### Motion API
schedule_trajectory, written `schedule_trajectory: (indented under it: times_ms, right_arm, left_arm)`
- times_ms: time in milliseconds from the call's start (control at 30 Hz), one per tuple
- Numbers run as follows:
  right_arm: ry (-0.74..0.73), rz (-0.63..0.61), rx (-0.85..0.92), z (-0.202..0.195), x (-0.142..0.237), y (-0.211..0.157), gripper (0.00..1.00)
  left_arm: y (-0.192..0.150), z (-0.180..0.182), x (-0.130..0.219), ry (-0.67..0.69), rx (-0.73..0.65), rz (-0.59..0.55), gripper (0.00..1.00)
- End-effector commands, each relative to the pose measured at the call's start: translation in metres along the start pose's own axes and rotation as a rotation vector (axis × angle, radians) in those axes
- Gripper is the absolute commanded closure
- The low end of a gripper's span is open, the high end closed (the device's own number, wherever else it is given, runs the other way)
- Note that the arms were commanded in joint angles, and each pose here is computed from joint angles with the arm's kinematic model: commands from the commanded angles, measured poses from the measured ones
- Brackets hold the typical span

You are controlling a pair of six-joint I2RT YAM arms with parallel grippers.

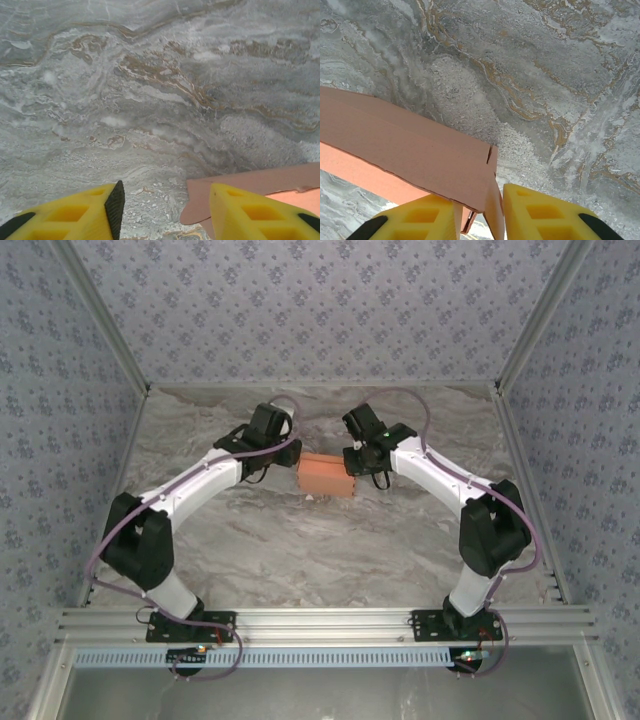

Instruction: Fold the paper box

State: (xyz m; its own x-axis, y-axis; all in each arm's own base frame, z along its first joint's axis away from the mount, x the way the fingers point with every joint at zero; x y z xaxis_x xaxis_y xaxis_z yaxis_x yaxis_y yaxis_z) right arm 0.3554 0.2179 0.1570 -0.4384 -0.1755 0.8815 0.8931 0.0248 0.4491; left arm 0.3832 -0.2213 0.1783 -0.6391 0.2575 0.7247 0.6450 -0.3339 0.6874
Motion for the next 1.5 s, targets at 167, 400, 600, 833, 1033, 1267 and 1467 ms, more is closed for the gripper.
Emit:
schedule_trajectory:
  times_ms: [167,400,600,833,1033,1267,1467]
  right_arm:
    - [0.016,-0.007,-0.048,0.002,0.011,0.004,0.77]
    - [0.009,-0.007,-0.051,0.001,0.01,0.004,0.79]
    - [-0.002,-0.008,-0.042,-0.001,0.01,0.004,0.83]
    - [-0.015,-0.007,-0.03,-0.003,0.008,0.005,0.88]
    - [-0.014,-0.001,-0.027,-0.003,0.008,0.005,0.9]
    - [-0.02,0.007,-0.021,-0.005,0.006,0.004,0.91]
    - [-0.024,0.007,-0.018,-0.006,0.005,0.004,0.92]
  left_arm:
    - [0.0,-0.01,-0.006,-0.065,-0.025,0.023,0.59]
    - [-0.002,-0.011,-0.008,-0.069,-0.043,0.039,0.59]
    - [-0.004,-0.011,-0.004,-0.069,-0.068,0.04,0.47]
    - [-0.01,-0.01,-0.005,-0.072,-0.087,0.059,0.45]
    - [-0.009,-0.015,0.001,-0.104,-0.095,0.05,0.43]
    - [-0.005,-0.013,0.014,-0.134,-0.079,0.011,0.33]
    - [-0.009,-0.014,0.014,-0.147,-0.05,-0.022,0.32]
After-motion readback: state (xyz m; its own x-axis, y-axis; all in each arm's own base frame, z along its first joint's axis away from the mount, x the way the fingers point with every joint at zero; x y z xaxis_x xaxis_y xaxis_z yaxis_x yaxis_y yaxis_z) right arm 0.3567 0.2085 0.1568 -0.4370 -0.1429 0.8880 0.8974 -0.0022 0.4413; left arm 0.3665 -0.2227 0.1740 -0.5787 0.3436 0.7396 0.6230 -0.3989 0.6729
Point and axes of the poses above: each hand's point on the last joint's axis, 136 mm out from that joint toward the fingers, its own x axis back along the fingers, its own z axis along the line the jaws close on, y = z × x, the point moved 2 cm from there along x, back along the fingers, and after that the axes turned 8 degrees about -x, right-handed, at the moved point
